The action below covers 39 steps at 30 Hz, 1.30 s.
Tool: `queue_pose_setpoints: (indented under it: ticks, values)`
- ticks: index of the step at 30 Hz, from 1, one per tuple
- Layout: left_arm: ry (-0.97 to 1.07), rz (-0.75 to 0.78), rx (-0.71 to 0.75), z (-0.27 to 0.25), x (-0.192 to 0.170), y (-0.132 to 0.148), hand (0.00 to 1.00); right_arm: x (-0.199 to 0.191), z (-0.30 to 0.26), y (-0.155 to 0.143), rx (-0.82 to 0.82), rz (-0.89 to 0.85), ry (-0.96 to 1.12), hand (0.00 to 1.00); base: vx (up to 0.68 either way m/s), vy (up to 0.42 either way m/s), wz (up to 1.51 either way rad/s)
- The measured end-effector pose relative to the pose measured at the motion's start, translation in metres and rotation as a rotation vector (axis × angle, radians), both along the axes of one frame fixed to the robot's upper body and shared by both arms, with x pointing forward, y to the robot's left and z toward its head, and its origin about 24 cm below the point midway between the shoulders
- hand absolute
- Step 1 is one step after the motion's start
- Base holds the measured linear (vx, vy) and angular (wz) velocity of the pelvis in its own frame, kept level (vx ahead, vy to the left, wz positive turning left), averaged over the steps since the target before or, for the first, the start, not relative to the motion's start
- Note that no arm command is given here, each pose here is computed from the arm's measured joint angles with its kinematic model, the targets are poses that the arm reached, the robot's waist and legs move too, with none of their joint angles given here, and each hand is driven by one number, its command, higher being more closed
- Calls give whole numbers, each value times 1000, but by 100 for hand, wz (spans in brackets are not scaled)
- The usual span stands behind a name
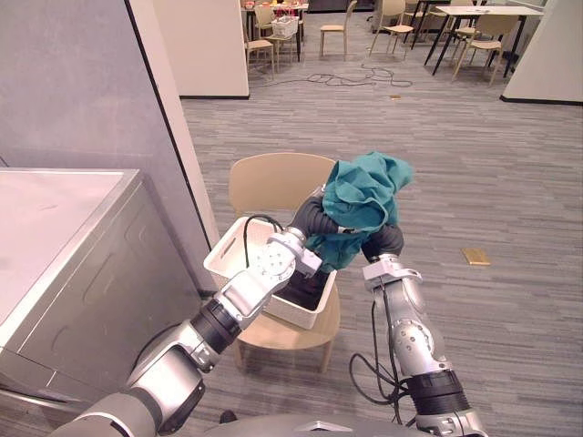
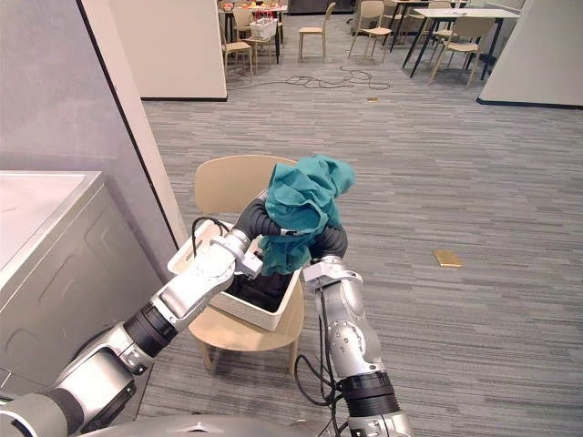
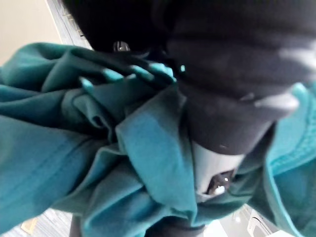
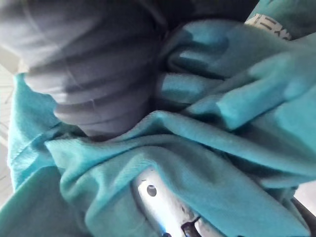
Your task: Pick up the laundry basket with both hands and put the clothes into the washing machine.
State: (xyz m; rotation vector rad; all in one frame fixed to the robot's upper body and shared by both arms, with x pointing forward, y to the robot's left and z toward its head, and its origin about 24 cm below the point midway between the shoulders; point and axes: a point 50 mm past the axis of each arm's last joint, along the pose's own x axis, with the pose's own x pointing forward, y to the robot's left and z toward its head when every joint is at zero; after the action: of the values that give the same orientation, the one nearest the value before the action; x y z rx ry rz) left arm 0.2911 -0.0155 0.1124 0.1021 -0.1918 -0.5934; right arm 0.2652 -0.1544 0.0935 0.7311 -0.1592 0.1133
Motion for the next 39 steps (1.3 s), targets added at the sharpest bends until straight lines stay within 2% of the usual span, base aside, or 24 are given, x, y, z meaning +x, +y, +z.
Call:
queue_pose_setpoints:
  ticks: [9,10,25,29,33,36,39]
  values:
    - [1,4,4,-3,1,-2,100,0,1,-4,-16,-13,10,100,0,0,0]
    - [1,3,5,-3,1,-2,100,0,0,-4,-15,-14,12,0,0,0,0]
    - [21,10,-23,-7,0,0,100,-2,1,-1,3,-15,20,0,0,0,2]
    - [109,23,-117,-23,-16,15,100,-23,-6,6,6,33,53,0,0,0,0]
    - [142,18,-126,-21,-8,11,100,-25,-6,12,43,33,50,0,0,0,1]
    - [146,69,-117,-18,-2,8,100,-26,-4,14,48,40,38,0,0,0,0]
    - [314,99,-274,-26,0,6,100,-26,-5,19,46,60,41,0,0,0,0]
